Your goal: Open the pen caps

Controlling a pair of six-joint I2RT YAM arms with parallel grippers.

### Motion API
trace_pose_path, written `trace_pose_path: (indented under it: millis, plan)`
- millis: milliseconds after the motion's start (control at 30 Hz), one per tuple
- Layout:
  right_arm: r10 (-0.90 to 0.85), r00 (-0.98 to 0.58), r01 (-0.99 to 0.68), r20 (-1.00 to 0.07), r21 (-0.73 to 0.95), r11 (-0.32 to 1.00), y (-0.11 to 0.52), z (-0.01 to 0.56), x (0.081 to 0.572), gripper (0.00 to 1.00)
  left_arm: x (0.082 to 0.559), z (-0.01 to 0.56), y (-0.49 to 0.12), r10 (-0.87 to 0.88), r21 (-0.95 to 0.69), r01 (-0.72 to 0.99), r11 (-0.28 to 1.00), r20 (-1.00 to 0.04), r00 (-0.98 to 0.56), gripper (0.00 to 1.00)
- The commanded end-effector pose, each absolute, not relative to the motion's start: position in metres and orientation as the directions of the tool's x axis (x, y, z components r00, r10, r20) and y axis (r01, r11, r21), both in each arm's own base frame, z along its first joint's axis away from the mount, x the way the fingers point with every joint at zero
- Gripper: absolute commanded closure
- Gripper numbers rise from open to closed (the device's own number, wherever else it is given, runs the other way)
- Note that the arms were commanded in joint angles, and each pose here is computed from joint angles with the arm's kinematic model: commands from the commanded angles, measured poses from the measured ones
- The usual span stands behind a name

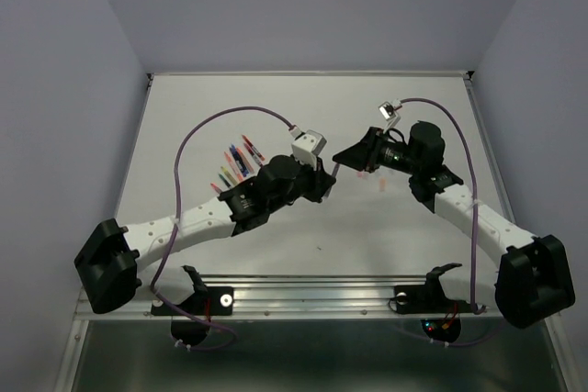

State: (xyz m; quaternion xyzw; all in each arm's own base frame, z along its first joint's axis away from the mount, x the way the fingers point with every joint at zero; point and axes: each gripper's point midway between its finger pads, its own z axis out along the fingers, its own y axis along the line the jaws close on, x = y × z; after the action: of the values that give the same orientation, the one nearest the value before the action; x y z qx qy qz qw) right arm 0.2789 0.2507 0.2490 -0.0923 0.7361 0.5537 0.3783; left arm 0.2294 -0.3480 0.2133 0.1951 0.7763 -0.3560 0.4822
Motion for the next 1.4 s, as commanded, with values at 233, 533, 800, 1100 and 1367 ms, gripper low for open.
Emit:
trace_pose_path:
  millis: [233, 533, 800, 1100, 1367]
  plan:
    - [0.265, -0.659, -0.619, -0.704, 0.707, 0.341, 0.257, 0.26, 0.278, 0.83, 0.24, 0.259, -0.362, -0.138, -0.393, 0.68, 0.62, -0.907, -0.398, 1.0]
    - [0.421, -0.51, -0.539, -0.75, 0.66, 0.523, 0.234, 0.279, 0.324, 0.99, 0.222, 0.225, -0.352, -0.08, -0.433, 0.655, 0.619, -0.864, -0.496, 1.0]
    - [0.531, -0.313, -0.408, -0.787, 0.617, 0.673, 0.197, 0.313, 0.394, 0.99, 0.168, 0.144, -0.337, 0.068, -0.542, 0.618, 0.57, -0.718, -0.693, 1.0]
    - [0.577, -0.178, -0.315, -0.797, 0.601, 0.734, 0.141, 0.342, 0.446, 0.99, 0.143, 0.125, -0.315, 0.077, -0.587, 0.576, 0.569, -0.66, -0.748, 1.0]
    - [0.4, -0.412, -0.266, -0.819, 0.528, 0.806, 0.146, 0.272, 0.442, 0.99, 0.177, 0.132, -0.289, -0.091, -0.55, 0.403, 0.731, -0.664, -0.742, 1.0]
